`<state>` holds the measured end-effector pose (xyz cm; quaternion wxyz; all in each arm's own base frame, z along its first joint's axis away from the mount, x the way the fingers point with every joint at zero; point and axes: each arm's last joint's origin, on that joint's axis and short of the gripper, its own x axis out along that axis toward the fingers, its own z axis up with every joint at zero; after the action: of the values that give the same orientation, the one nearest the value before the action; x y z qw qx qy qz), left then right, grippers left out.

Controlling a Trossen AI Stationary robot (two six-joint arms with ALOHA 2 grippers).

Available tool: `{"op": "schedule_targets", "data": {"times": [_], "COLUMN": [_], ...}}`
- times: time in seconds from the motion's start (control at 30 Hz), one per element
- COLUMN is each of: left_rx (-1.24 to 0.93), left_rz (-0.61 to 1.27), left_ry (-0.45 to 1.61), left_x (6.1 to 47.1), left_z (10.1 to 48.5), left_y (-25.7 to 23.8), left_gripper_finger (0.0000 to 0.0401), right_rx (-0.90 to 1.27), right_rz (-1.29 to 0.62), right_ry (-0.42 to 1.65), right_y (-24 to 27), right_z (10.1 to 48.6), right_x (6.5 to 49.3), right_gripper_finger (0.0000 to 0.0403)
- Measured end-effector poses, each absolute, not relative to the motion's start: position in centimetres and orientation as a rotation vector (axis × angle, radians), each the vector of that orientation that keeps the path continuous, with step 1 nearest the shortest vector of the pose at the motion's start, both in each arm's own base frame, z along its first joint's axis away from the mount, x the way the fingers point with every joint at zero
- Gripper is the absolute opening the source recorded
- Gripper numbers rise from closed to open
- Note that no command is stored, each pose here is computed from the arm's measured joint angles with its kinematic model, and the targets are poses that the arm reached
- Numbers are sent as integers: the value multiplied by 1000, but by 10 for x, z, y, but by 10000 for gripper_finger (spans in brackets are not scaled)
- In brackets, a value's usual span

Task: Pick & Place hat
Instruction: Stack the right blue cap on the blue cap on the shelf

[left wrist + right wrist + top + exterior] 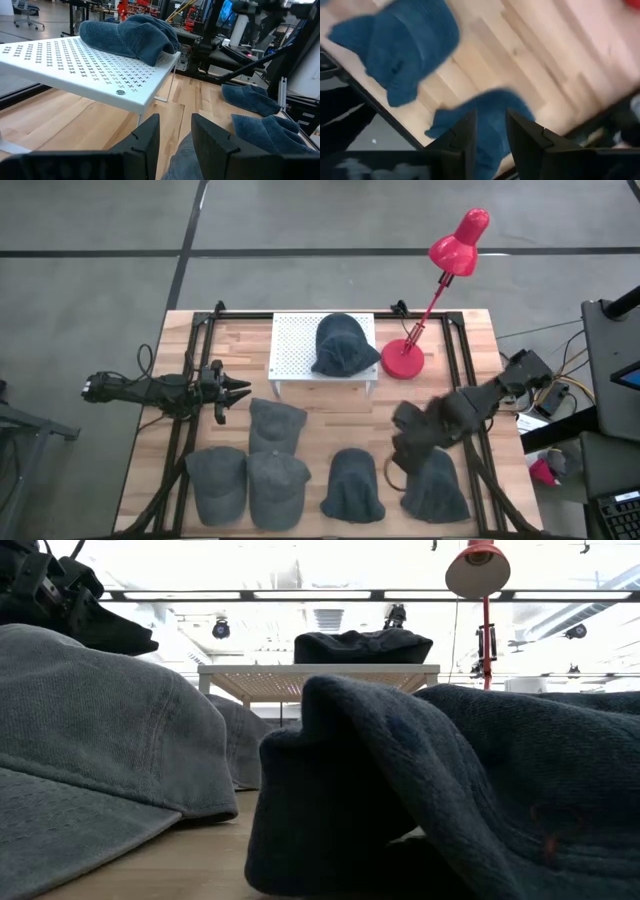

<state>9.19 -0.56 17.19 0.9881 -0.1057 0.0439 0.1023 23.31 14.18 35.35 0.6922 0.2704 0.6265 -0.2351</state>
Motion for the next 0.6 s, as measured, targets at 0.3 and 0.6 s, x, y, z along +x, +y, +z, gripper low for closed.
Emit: {"op": "schedule_targets", "data": {"times": [0.3,0.6], "left_rx": [-258,-259], "left_rz": [208,207], "left_ry": [83,83], "left_x": [92,92], "left_z": [172,172], "left_y": [-6,-6], "left_gripper_finger": [115,115], "right_rx": [808,941], "right_rz": [-634,-670], "right_ry": [1406,1445], "right_y": [186,226], "right_z": [326,285], "right_x": [192,180], "right_gripper_finger": [142,208]}}
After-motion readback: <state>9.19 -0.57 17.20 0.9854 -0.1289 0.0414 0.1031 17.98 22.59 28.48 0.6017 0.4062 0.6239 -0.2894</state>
